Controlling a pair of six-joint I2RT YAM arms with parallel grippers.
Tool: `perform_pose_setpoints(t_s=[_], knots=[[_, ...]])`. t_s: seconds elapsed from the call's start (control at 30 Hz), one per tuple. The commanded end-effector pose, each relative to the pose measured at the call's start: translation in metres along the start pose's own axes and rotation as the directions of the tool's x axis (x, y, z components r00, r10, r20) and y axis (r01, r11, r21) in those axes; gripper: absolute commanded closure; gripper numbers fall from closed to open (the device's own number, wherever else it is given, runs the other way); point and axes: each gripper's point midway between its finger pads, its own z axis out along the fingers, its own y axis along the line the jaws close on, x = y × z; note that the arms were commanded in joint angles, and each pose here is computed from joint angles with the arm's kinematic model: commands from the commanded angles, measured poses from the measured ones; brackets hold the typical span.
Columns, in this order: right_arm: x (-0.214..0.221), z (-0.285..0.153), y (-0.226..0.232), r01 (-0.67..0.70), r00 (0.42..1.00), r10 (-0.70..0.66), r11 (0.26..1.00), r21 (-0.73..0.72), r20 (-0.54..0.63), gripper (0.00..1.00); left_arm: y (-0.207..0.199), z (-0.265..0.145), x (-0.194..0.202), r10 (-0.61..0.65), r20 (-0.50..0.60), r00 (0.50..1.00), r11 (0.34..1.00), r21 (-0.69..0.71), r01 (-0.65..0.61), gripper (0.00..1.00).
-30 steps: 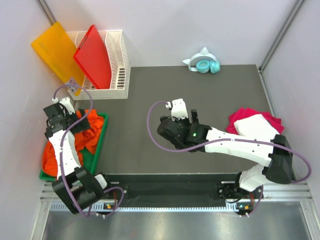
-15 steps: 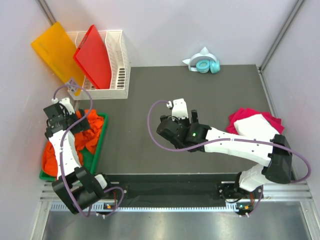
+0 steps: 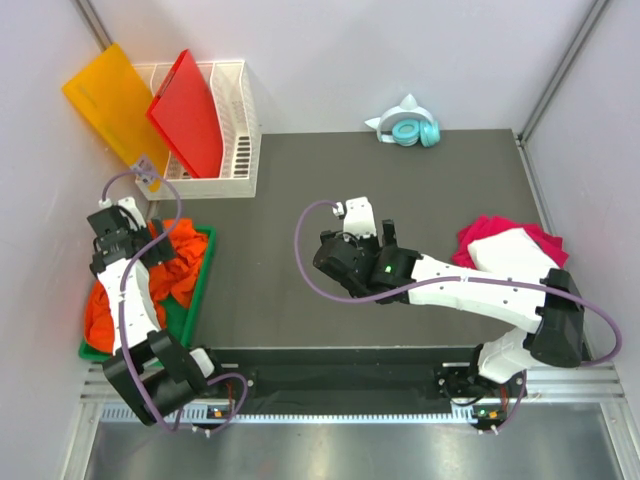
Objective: Fold and stack the t-shirts
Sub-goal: Grab crumpled tshirt from bin with the left arm
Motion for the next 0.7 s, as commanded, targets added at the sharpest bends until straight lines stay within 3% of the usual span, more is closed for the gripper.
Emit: perform_pose_setpoints(t_s=[0.0,0.2,0.5,0.67], knots=[[-0.017,-0.003,0.005,-0.011,1.000,0.011,1.000,0.001,0.029,0.00,0.007,0.002,-0.013,-0.017,0.056,0.998,0.999,-0.036,0.019,0.29],[-0.019,-0.002,0.007,-0.003,1.000,0.003,1.000,0.004,0.030,0.00,0.009,0.014,-0.003,-0.025,0.013,1.000,0.999,-0.043,0.026,0.45],[-0.013,0.000,0.006,-0.002,1.000,0.002,1.000,0.011,0.018,0.00,0.014,0.042,0.016,-0.038,-0.056,0.998,0.998,-0.061,0.035,0.42],[-0.009,0.000,0.003,-0.001,1.000,0.001,1.000,0.018,0.013,0.00,0.011,0.043,0.017,-0.051,-0.077,0.996,0.998,-0.045,0.048,0.47]])
